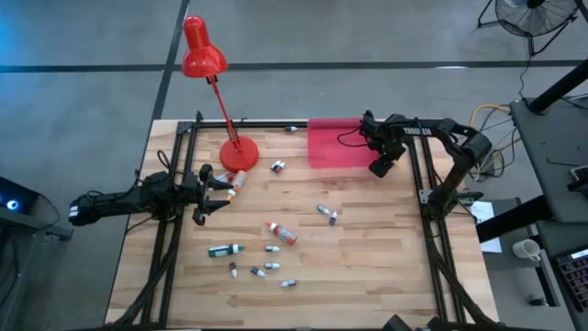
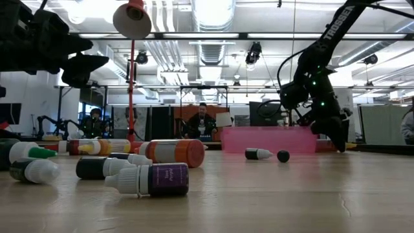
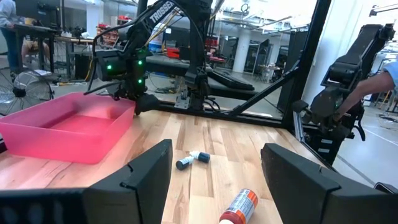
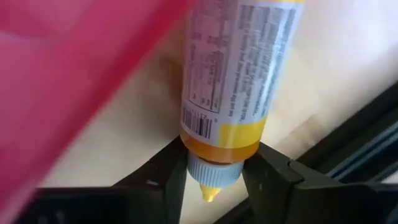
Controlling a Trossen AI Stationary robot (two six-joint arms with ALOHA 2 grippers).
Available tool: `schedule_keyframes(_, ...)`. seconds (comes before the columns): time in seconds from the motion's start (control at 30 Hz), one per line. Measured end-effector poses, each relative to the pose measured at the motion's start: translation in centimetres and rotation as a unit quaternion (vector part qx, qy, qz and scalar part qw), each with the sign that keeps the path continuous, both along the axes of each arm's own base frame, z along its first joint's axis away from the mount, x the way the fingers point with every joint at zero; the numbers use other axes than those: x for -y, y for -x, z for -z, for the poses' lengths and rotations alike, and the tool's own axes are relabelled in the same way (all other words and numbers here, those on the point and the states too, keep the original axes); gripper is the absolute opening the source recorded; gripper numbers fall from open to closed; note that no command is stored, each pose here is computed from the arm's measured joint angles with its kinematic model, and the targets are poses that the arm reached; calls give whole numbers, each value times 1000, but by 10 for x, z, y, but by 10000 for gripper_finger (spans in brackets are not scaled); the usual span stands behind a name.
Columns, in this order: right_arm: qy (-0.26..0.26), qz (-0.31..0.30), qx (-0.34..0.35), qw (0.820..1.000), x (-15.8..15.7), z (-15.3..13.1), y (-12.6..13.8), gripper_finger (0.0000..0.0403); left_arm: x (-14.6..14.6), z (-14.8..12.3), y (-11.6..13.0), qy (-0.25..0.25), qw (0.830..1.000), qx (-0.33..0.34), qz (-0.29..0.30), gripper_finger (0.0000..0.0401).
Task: Pick & Place food coloring
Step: Put the large yellow food coloring bottle into the red bin
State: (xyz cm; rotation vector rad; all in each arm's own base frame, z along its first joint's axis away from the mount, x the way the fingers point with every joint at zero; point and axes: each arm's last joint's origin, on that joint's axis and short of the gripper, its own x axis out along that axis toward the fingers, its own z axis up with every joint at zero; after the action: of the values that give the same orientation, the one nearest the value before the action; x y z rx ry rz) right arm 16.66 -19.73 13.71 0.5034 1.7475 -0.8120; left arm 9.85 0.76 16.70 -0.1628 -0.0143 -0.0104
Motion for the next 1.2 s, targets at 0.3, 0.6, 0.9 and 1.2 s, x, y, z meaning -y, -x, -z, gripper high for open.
schedule_keyframes(0.3,-11,3,-17,1000,-5,-8,5,111,0,0,0,0,1000,0,0,220)
schedule_keyframes(0.6,-73,88,-17,993,-26,-51,19,111,0,0,0,0,1000,0,0,220)
schedule_keyframes(0.9,-228,218,-5,949,-55,-73,18,111,0,0,0,0,1000,0,0,220)
schedule_keyframes(1.2,-322,250,7,913,-100,-71,-16,111,0,0,0,0,1000,0,0,220)
